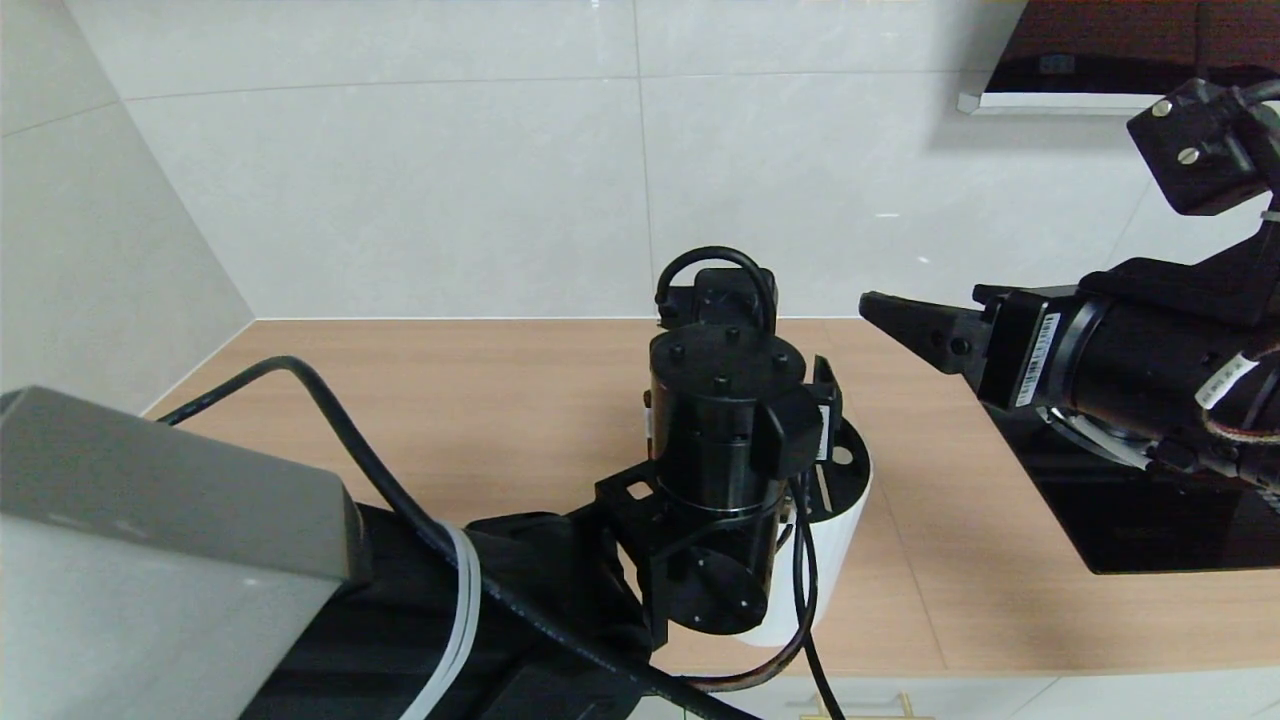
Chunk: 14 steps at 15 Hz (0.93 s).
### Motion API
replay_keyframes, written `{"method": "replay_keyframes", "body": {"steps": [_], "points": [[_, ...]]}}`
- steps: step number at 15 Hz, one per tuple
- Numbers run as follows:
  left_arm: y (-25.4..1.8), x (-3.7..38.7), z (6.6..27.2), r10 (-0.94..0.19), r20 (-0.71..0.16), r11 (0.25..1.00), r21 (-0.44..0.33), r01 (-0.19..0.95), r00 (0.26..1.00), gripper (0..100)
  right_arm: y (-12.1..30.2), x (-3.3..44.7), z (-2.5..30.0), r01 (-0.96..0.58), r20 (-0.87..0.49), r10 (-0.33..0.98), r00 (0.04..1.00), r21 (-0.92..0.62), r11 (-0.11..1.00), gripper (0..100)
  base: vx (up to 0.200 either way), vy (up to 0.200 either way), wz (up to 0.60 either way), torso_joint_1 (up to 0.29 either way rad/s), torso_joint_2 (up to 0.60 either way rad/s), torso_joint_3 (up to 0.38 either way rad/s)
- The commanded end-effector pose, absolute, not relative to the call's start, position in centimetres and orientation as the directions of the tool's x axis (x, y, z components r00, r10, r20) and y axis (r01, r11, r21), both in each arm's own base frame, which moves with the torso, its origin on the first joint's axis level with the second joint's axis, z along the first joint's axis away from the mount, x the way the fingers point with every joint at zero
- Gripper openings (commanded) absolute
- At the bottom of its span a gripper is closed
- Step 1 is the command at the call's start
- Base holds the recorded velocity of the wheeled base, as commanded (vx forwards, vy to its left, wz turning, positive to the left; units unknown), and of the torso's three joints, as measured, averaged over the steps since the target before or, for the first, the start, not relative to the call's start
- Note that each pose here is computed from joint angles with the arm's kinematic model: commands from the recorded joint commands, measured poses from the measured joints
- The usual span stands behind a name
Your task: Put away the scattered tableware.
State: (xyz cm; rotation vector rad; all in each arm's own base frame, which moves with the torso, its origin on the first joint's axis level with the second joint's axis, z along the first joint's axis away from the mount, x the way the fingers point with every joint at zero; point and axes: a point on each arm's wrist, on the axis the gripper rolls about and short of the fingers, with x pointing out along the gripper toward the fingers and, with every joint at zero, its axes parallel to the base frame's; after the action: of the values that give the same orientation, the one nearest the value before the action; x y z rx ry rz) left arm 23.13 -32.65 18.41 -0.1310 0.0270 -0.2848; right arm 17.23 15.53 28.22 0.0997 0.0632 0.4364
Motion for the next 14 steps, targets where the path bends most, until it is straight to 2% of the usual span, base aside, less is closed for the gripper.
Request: {"method": "replay_keyframes", "body": {"steps": [1, 4, 6, 8, 11, 12, 14], "points": [[-32.6, 23.0, 18.7, -0.283, -0.004, 0.950, -0.138, 0.280, 0.959, 100, 15.6, 17.2, 28.2, -0.419, -0.041, 0.426, 0.904, 0.110, 0.901, 100, 0.000, 0.000, 0.00, 0.000, 0.00, 0.000], [-32.3, 22.8, 19.2, -0.284, 0.019, 0.945, -0.161, 0.283, 0.959, 100, 15.6, 17.3, 28.2, -0.419, -0.041, 0.426, 0.904, 0.110, 0.901, 100, 0.000, 0.000, 0.00, 0.000, 0.00, 0.000], [-31.5, 22.3, 21.0, -0.283, 0.090, 0.930, -0.216, 0.296, 0.955, 100, 15.5, 17.2, 28.2, -0.418, -0.039, 0.424, 0.905, 0.109, 0.902, 100, 0.000, 0.000, 0.00, 0.000, 0.00, 0.000], [-27.8, 20.1, 25.1, -0.312, 0.189, 0.893, -0.277, 0.356, 0.931, 100, 15.5, 17.2, 28.3, -0.418, -0.035, 0.424, 0.905, 0.112, 0.901, 100, 0.000, 0.000, 0.00, 0.000, 0.00, 0.000], [-20.6, 17.7, 27.4, -0.457, 0.262, 0.827, -0.227, 0.514, 0.850, 100, 14.8, 17.4, 28.5, -0.396, -0.026, 0.401, 0.916, 0.114, 0.911, 100, 0.000, 0.000, 0.00, 0.000, 0.00, 0.000], [-18.7, 17.5, 27.9, -0.471, 0.280, 0.819, -0.215, 0.532, 0.837, 100, 14.5, 17.6, 28.6, -0.379, -0.023, 0.384, 0.923, 0.115, 0.918, 100, 0.000, 0.000, 0.00, 0.000, 0.00, 0.000], [-15.3, 16.8, 28.8, -0.406, 0.314, 0.847, -0.222, 0.482, 0.858, 100, 12.9, 17.1, 28.6, -0.340, -0.015, 0.344, 0.939, 0.119, 0.933, 100, 0.000, 0.000, 0.00, 0.000, 0.00, 0.000]]}}
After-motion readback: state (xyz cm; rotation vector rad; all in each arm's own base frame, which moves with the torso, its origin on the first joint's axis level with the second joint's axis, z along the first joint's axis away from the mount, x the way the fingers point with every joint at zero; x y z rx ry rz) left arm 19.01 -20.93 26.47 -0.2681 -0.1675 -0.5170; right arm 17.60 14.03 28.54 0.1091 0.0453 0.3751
